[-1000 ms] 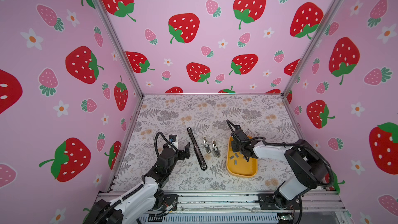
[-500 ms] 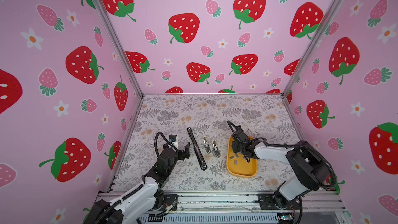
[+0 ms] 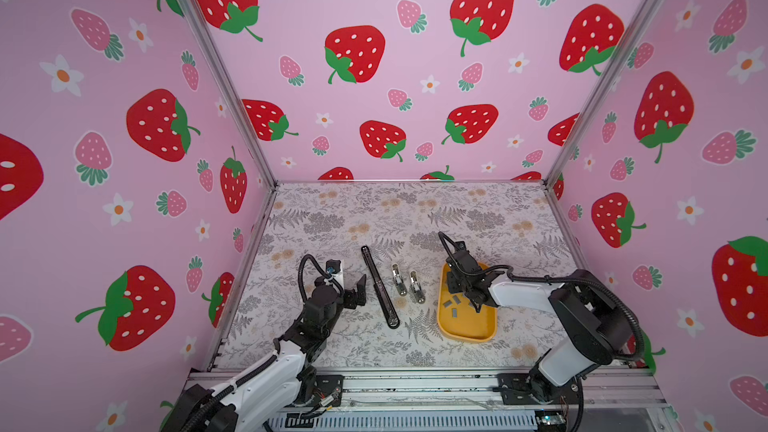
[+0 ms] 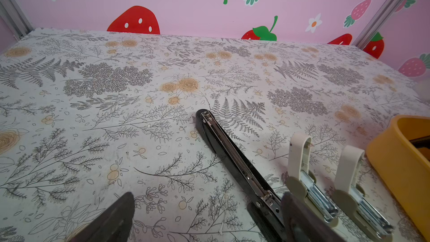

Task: Load the staples into the stapler
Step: 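Lift the staple strip out of the tray with the right gripper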

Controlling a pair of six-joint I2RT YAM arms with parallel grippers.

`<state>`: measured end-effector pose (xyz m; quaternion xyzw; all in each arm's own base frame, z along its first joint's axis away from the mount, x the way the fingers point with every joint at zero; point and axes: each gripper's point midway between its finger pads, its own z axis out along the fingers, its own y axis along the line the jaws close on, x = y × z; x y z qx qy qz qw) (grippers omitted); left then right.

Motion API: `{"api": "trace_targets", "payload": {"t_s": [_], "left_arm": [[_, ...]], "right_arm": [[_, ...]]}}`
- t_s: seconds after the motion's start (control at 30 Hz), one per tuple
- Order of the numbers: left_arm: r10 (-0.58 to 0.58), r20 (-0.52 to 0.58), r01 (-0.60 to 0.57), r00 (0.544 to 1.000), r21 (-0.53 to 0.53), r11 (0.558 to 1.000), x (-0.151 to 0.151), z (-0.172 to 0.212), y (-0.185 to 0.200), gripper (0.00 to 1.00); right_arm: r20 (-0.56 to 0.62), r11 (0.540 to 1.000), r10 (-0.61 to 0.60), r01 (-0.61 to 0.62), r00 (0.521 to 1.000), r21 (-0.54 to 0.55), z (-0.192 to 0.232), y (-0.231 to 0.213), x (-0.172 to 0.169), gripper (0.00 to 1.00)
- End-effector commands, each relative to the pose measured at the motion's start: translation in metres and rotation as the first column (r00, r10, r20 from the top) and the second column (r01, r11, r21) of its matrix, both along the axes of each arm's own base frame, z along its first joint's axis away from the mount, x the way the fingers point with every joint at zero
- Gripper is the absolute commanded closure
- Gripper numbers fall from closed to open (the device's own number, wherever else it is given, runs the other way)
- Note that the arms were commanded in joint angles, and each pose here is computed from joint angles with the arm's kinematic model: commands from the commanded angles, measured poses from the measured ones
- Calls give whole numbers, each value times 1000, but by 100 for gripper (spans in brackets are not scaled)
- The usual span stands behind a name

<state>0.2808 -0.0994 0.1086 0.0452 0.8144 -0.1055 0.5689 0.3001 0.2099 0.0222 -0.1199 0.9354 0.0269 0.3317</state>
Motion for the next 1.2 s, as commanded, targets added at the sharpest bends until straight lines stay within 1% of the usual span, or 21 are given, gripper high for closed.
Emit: {"api": "trace_targets", "payload": {"t_s": [0.0, 0.17, 0.3, 0.5, 0.6, 0.73, 0.9, 1.03, 1.17], "left_arm": [[4, 60, -3, 998, -21, 1000, 9, 24, -3, 1], [3, 61, -2, 998, -22, 1000, 9, 24, -3, 1], [4, 62, -3, 998, -24, 1000, 8, 24, -3, 1], [13, 60, -12, 998, -24, 1000, 8, 23, -1, 1], [23, 62, -21, 998, -25, 999, 8, 24, 1, 1], [41, 66, -39, 997, -29, 999, 8, 25, 4, 1], [65, 74, -62, 995, -38, 997, 7, 26, 8, 1], [79, 82, -76, 993, -45, 996, 6, 27, 11, 1], [86, 84, -83, 993, -48, 995, 6, 28, 13, 1]], "right_arm": [[-123, 997, -2, -8, 992, -80, -30, -18, -22, 79], [-120, 997, 0, -10, 993, -76, -28, -18, -23, 85], [-98, 998, 2, -7, 995, -57, -17, -16, -20, 87], [-38, 1000, 22, -22, 999, 10, 17, -7, -17, 87], [1, 997, 39, -38, 999, 64, 38, 1, -20, 88], [70, 991, 65, -73, 995, 114, 68, 14, -30, 88], [154, 984, 35, -61, 987, 167, 108, 24, -46, 88], [226, 965, 64, -118, 972, 236, 141, 53, -66, 90], [270, 948, 108, -181, 957, 263, 154, 92, -84, 91]]}}
